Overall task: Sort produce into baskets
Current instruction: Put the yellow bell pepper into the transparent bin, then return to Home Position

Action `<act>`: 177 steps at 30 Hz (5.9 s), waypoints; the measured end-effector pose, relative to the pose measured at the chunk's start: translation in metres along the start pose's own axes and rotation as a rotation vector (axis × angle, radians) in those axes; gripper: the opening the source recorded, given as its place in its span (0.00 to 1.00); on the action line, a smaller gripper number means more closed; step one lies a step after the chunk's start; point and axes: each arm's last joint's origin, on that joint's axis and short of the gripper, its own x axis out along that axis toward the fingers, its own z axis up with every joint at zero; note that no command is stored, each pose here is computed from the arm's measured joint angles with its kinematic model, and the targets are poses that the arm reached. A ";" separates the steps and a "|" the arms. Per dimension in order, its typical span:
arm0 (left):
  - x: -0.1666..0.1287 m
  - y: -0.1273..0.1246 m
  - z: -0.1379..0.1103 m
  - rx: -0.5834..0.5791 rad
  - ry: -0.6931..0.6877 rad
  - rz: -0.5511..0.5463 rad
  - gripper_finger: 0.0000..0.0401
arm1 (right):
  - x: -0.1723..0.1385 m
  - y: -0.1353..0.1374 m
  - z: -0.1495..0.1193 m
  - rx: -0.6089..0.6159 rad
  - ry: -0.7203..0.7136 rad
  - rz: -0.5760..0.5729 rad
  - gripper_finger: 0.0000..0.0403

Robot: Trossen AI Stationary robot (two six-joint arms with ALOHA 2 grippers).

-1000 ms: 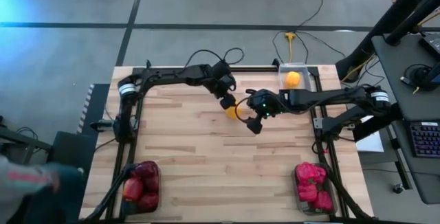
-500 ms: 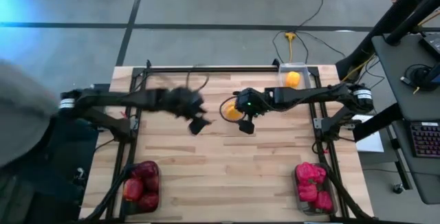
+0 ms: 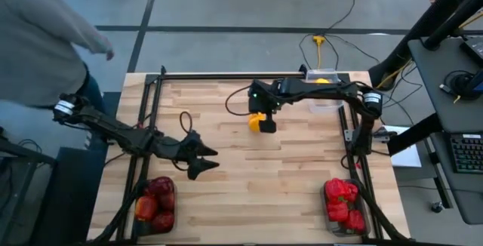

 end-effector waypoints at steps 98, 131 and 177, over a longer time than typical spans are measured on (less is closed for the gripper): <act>-0.104 0.069 -0.036 0.417 -0.356 -0.437 0.71 | -0.089 0.110 -0.214 0.728 -1.274 0.442 0.15; -0.097 0.083 -0.037 0.328 -0.344 -0.197 0.71 | -0.030 0.110 -0.270 0.505 -1.128 0.187 0.02; -0.086 0.079 -0.047 0.529 -0.089 -0.312 0.71 | -0.015 0.110 -0.267 0.219 -0.969 -0.045 0.02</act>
